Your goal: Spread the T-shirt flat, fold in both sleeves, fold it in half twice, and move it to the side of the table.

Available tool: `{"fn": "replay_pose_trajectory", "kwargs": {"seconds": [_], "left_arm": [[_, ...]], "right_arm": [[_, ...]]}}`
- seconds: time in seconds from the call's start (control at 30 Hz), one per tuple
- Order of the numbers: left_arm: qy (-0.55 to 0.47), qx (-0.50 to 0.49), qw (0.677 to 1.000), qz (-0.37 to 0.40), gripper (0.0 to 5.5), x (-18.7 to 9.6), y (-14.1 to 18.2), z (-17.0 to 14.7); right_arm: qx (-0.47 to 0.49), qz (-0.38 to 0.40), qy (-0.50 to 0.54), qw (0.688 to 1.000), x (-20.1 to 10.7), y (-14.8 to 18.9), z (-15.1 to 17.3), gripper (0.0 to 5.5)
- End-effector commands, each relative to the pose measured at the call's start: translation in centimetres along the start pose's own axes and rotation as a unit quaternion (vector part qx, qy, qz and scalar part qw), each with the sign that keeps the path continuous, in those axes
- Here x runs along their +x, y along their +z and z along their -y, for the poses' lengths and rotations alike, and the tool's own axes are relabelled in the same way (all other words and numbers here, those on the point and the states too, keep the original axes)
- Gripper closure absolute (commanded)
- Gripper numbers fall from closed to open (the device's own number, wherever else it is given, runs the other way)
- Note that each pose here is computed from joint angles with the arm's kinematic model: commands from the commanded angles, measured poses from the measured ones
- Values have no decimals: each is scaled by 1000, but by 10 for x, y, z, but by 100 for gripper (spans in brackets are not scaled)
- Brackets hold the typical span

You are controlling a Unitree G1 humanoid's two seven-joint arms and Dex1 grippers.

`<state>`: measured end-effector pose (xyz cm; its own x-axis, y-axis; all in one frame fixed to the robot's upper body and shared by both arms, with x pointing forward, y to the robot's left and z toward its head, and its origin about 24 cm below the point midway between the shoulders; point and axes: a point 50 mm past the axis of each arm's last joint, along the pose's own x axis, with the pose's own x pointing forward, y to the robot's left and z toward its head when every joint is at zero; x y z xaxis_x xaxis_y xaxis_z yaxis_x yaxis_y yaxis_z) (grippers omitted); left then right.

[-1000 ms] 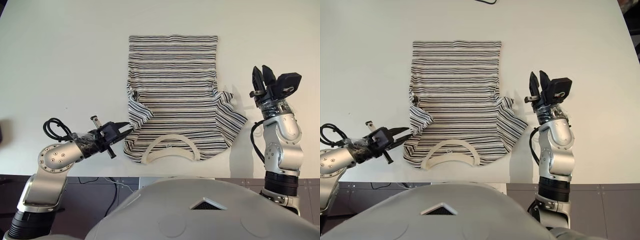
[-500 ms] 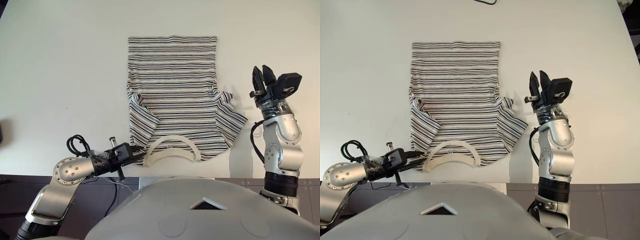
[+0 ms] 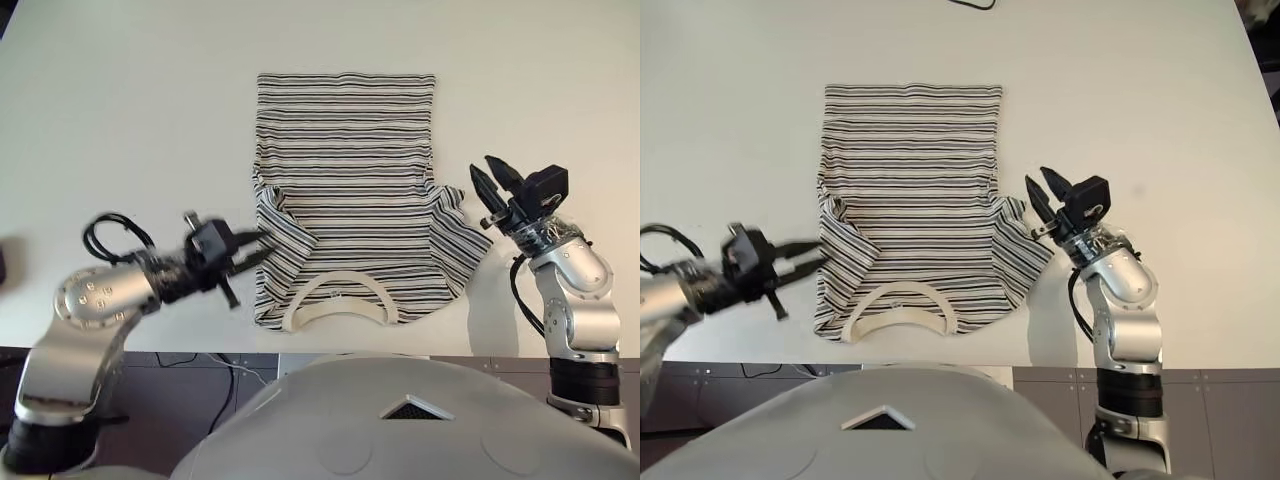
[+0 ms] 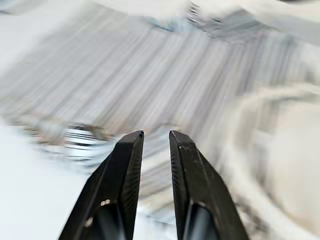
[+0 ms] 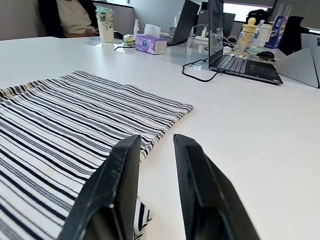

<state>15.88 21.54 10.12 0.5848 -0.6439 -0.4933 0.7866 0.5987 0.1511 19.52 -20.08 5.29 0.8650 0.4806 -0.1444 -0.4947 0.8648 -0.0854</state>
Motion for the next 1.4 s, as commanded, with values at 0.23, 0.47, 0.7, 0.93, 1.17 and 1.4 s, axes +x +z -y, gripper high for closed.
{"fn": "replay_pose_trajectory", "kwargs": {"seconds": [0.23, 0.47, 0.7, 0.93, 1.17, 1.4], "left_arm": [[107, 48, 990, -73, 457, 53, -44, -42], [70, 88, 992, -63, 457, 79, -46, -33], [125, 128, 977, -115, 457, 56, -68, -31], [157, 86, 983, -40, 457, 40, -45, -8], [156, 84, 984, -7, 453, 42, -26, -4], [123, 92, 988, -7, 453, 45, -23, 7]], "right_arm": [[-8, -15, -4, 1000, -12, 1, 33, 429], [20, -37, 2, 999, -22, -5, 36, 429], [131, -92, -5, 987, -49, -22, 32, 429], [319, -170, 51, 931, -91, -29, 7, 429], [372, -191, -6, 908, -76, -32, -4, 384], [366, -212, -1, 906, -69, -34, -23, 348]]}}
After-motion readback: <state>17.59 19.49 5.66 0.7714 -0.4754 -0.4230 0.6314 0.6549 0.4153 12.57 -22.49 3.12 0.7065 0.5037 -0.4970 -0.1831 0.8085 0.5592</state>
